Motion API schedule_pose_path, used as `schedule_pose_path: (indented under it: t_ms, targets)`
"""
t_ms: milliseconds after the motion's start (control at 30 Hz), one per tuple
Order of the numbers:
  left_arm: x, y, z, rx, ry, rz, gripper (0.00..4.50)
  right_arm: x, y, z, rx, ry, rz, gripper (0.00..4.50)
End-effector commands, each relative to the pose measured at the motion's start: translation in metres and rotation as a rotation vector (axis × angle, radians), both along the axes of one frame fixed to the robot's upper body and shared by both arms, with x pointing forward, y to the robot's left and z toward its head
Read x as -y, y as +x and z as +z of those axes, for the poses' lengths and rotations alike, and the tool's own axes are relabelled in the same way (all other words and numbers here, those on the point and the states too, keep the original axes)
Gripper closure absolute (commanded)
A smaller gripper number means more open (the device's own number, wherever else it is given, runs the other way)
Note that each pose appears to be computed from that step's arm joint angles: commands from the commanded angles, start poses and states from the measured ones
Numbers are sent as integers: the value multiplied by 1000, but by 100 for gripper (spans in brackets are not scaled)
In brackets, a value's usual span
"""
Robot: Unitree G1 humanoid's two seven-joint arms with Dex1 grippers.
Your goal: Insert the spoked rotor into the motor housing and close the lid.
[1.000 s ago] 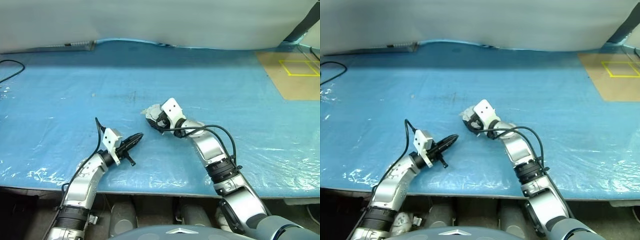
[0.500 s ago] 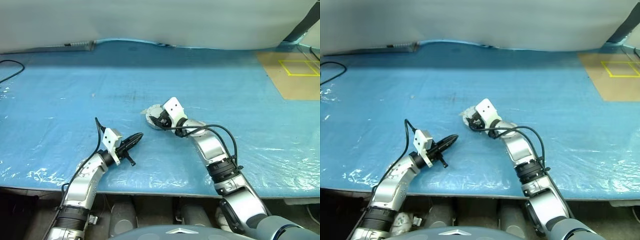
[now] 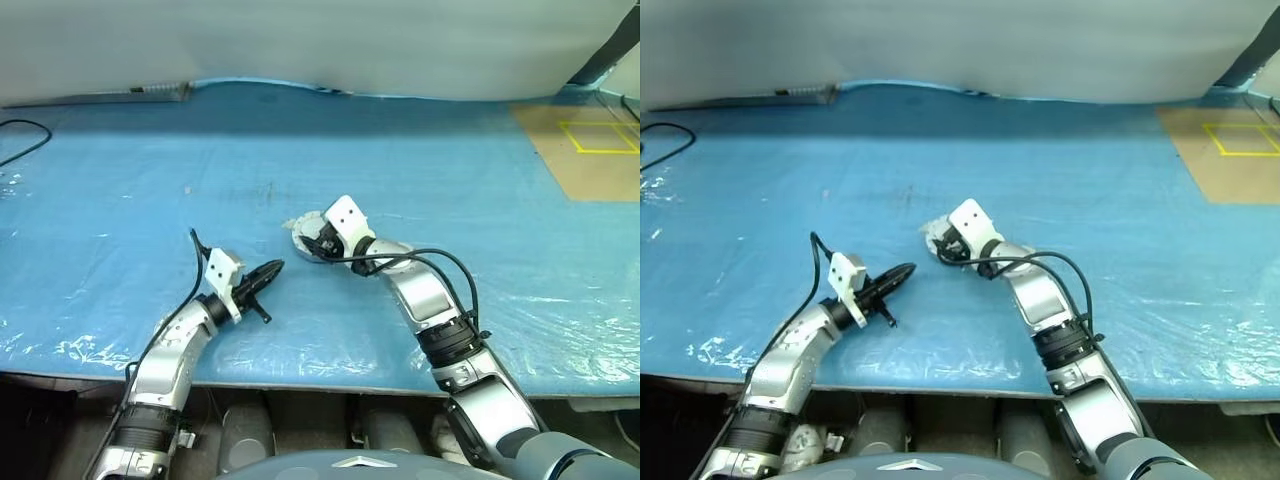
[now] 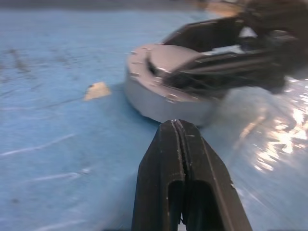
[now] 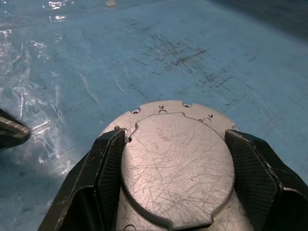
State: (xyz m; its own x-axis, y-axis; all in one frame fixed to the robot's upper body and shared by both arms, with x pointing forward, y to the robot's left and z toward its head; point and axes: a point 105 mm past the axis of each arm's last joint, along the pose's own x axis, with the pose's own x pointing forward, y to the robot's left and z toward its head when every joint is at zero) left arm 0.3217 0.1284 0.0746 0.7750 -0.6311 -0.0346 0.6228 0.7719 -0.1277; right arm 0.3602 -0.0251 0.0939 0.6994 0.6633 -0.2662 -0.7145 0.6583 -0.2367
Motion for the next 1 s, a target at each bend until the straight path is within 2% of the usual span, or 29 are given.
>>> schedule_pose_path:
  t_ms: [33,167,333,500,700,1000]
  targets:
    - [-7,16,26,-120,-144,30,450,-2,-12,-31,-106,-55,20,153]
    - [-4,30,45,-257,-332,6,450,-1,-12,-34,-113,-61,17,153]
    - [9,40,42,-348,-374,-37,450,-2,-12,-35,-115,-64,17,153]
    - [23,49,31,-386,-310,-55,450,-1,-10,-33,-111,-64,15,153]
    - [36,48,23,-415,-260,-98,450,0,-9,-33,-107,-67,10,153]
    - [40,46,7,-439,-102,-96,450,-7,-12,-25,-83,-42,46,153]
